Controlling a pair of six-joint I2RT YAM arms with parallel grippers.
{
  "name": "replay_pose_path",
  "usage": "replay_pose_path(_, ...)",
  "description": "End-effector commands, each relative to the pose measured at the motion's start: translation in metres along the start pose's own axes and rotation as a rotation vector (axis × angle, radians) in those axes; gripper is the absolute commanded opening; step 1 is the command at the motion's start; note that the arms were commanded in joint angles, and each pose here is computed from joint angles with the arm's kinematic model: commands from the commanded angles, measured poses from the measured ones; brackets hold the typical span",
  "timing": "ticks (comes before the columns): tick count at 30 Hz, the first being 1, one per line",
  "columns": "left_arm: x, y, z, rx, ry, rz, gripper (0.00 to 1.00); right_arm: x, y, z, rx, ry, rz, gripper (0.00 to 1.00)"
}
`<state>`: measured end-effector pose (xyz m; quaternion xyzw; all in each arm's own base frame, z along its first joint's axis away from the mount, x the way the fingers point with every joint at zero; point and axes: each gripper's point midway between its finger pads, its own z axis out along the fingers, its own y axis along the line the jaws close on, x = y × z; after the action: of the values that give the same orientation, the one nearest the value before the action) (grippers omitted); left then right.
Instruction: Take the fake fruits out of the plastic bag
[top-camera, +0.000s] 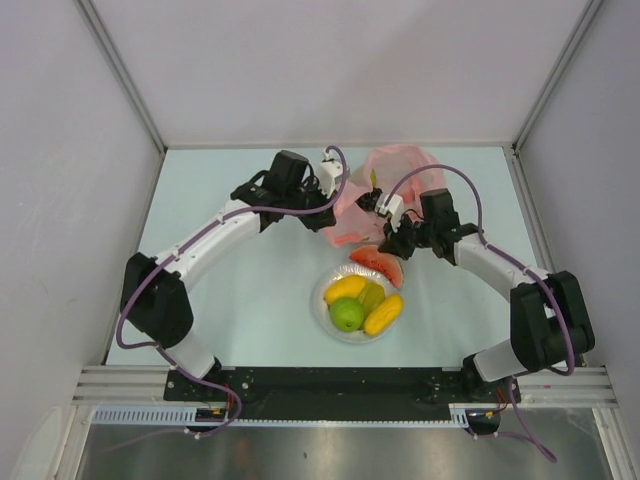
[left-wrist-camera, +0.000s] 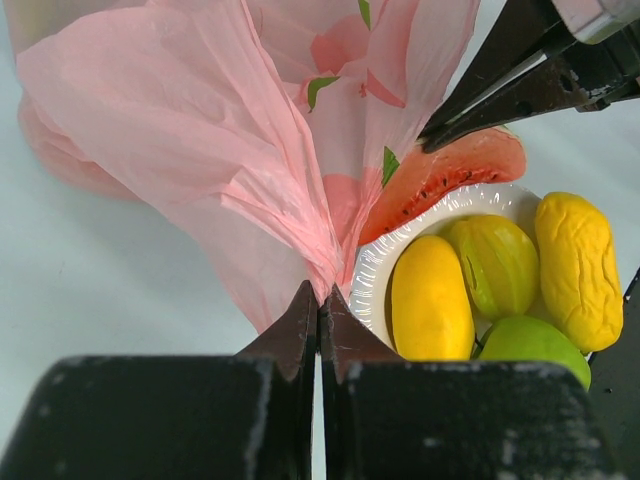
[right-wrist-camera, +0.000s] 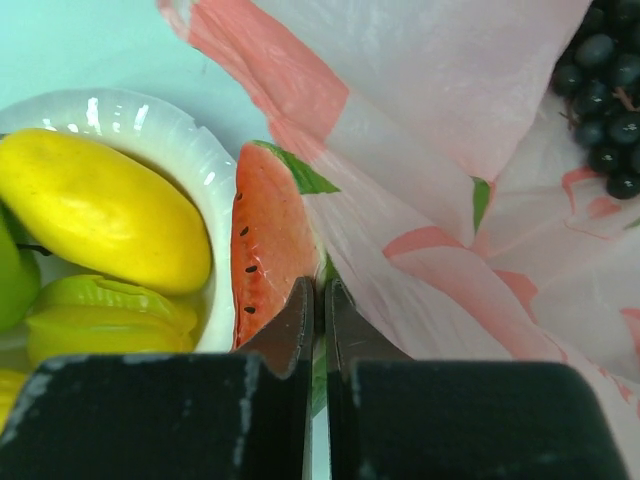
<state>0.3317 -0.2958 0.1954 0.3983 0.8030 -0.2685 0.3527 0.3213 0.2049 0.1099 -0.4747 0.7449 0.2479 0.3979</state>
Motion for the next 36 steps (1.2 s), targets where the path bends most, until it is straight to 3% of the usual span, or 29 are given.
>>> replay_pose_path(1, -0.015, -0.003, -0.009, -0.006, -0.046, 0.038, 0.0, -0.025, 0.01, -0.001, -0.088, -0.081, 0.017, 0.0)
replay_pose_path(9, -0.012, -0.003, -0.007, -0.003, -0.034, 0.036, 0.0, -0.026, 0.028, 0.008, -0.208, -0.083, 0.111, 0.0)
replay_pose_path(16, -0.014, -0.002, -0.004, 0.0, -0.033, 0.037, 0.0, -0.014, 0.029, 0.016, -0.214, -0.041, 0.088, 0.02)
replay_pose_path(28, -0.013, -0.002, -0.005, -0.005, -0.03, 0.045, 0.0, -0.015, 0.024, 0.02, -0.185, -0.034, 0.09, 0.47)
replay_pose_path(36, -0.013, -0.003, -0.008, -0.011, -0.036, 0.053, 0.0, -0.066, 0.012, -0.009, -0.112, -0.136, 0.068, 0.5)
